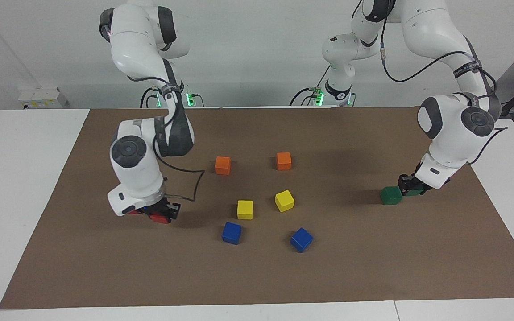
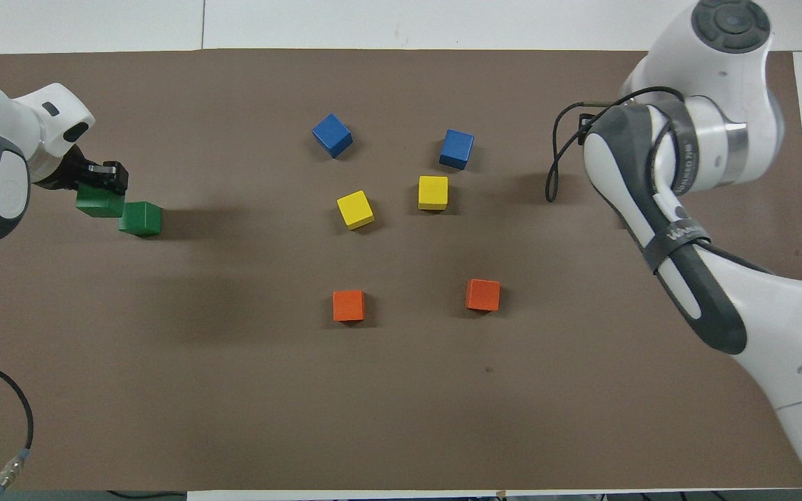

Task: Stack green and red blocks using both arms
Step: 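Stack the green cube on green while the right gripper stacks red on red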

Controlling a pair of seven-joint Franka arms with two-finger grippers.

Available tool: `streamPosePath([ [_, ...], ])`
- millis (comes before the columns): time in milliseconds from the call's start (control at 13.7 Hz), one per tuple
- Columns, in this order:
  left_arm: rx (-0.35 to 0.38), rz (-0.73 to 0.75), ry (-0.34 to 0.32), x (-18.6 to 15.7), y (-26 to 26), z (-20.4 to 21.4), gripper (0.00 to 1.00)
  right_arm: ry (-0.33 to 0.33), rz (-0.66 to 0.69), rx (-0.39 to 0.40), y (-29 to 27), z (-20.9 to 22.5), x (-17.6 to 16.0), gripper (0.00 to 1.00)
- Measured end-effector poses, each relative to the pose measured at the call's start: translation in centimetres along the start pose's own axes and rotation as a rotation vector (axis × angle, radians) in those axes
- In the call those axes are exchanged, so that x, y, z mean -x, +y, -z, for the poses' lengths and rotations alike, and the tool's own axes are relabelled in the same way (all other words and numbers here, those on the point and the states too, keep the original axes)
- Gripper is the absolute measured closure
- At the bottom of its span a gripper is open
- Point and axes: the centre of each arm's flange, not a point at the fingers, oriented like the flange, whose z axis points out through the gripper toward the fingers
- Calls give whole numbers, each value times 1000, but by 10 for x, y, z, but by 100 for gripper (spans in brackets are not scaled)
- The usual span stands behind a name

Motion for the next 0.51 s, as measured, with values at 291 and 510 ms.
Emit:
streamPosePath([
  [291, 6, -49, -10, 5, 11, -18, 45, 2, 38, -12, 77, -28, 21, 46],
  [510, 33, -43, 10, 4, 10, -19, 45, 11, 43, -17, 86, -57, 35, 46],
])
